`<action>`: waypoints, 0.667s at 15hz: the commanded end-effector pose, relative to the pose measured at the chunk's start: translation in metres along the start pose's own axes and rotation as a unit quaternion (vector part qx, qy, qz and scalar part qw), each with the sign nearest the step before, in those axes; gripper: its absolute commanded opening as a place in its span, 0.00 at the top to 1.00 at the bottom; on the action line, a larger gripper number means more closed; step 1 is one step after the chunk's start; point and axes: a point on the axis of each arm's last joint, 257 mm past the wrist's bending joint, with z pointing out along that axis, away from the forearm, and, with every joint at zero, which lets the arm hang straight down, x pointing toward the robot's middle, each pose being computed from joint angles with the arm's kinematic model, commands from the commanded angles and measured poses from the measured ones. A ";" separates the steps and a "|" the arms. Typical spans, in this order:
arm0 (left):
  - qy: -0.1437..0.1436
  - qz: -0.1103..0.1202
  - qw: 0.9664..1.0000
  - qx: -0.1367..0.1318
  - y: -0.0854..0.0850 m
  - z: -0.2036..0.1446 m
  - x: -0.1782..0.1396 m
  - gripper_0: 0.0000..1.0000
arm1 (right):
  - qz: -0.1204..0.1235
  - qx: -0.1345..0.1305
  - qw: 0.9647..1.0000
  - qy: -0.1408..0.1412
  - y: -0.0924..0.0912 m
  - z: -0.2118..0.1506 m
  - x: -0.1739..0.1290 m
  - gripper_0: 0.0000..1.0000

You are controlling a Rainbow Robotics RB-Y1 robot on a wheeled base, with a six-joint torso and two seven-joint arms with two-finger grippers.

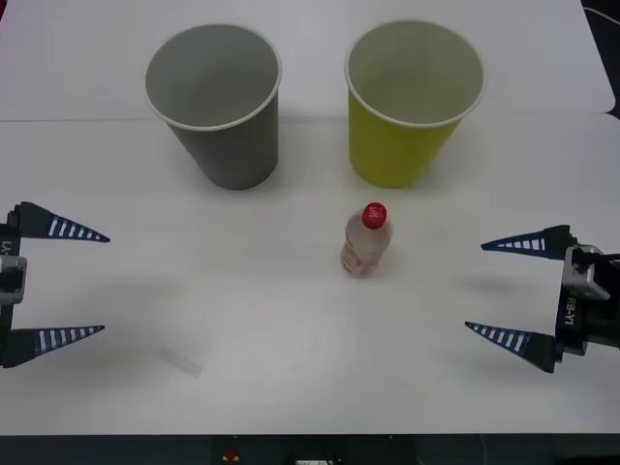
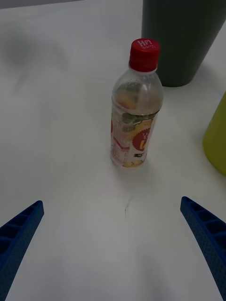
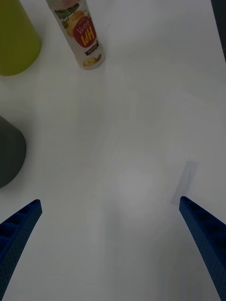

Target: Put the can into the green bin and the plastic bottle into the gray bin

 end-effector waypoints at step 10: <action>0.000 0.000 1.000 0.000 0.000 0.000 0.000 0.00 | 0.059 0.014 0.994 -0.090 -0.015 0.065 0.017 0.00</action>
